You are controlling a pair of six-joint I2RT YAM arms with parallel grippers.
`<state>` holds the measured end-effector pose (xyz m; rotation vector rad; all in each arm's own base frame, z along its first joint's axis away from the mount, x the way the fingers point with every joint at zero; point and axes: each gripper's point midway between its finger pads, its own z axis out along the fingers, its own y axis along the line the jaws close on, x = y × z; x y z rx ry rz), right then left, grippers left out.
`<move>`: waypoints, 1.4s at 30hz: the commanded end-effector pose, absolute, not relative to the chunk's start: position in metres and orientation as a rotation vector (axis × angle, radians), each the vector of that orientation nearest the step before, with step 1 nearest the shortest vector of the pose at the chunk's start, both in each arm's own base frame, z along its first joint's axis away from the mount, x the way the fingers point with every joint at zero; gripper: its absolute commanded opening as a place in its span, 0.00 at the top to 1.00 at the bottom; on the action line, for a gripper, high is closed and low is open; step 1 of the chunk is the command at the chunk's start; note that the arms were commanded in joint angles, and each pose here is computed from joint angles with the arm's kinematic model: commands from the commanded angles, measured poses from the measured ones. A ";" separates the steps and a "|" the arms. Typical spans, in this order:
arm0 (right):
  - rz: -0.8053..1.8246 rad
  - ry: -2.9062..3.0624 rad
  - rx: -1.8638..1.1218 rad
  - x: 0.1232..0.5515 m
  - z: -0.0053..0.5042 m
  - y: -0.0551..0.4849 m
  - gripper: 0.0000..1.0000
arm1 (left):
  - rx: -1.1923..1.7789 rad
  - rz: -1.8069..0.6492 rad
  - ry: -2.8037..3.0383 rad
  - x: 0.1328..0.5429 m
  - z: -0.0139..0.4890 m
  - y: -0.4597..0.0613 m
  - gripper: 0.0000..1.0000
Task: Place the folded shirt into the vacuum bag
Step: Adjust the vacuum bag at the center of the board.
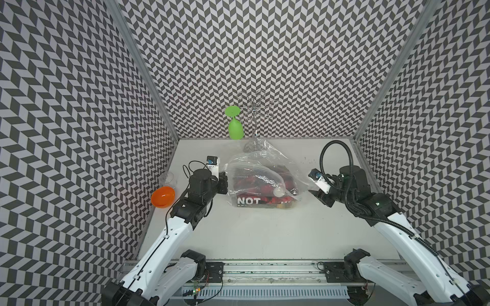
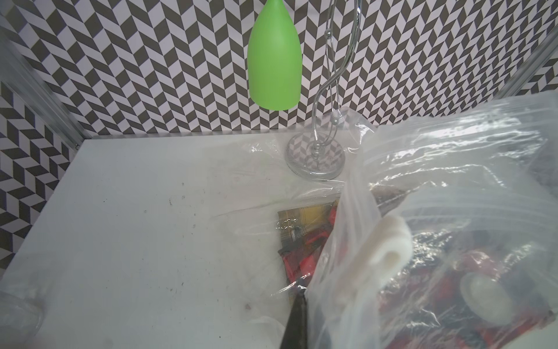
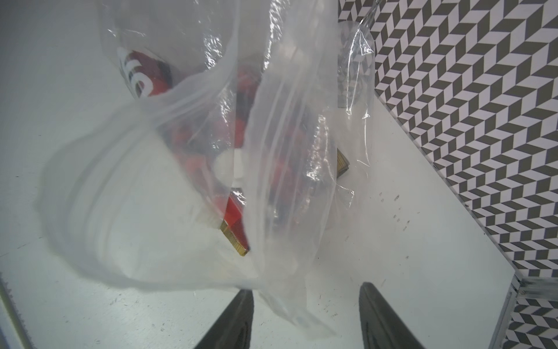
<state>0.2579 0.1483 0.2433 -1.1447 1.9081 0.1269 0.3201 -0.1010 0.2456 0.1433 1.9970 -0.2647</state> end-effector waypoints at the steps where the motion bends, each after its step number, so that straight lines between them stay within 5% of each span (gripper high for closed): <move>1: 0.199 1.726 -1.207 0.252 0.271 0.168 0.44 | 0.116 -0.246 1.978 0.320 0.255 -0.094 1.00; 11: 0.337 1.662 -1.137 0.248 0.288 0.183 0.74 | 0.114 -0.251 1.973 0.320 0.258 -0.094 1.00; 14: 0.342 1.698 -1.008 0.256 0.296 0.177 1.00 | 0.116 -0.259 1.967 0.320 0.261 -0.095 1.00; 31: 0.014 1.630 -0.165 0.270 0.384 0.055 1.00 | 0.166 -0.438 1.742 0.276 0.383 -0.104 1.00; 42: 0.032 1.642 -0.094 0.284 0.379 0.035 1.00 | 0.148 -0.336 1.793 0.281 0.349 -0.092 1.00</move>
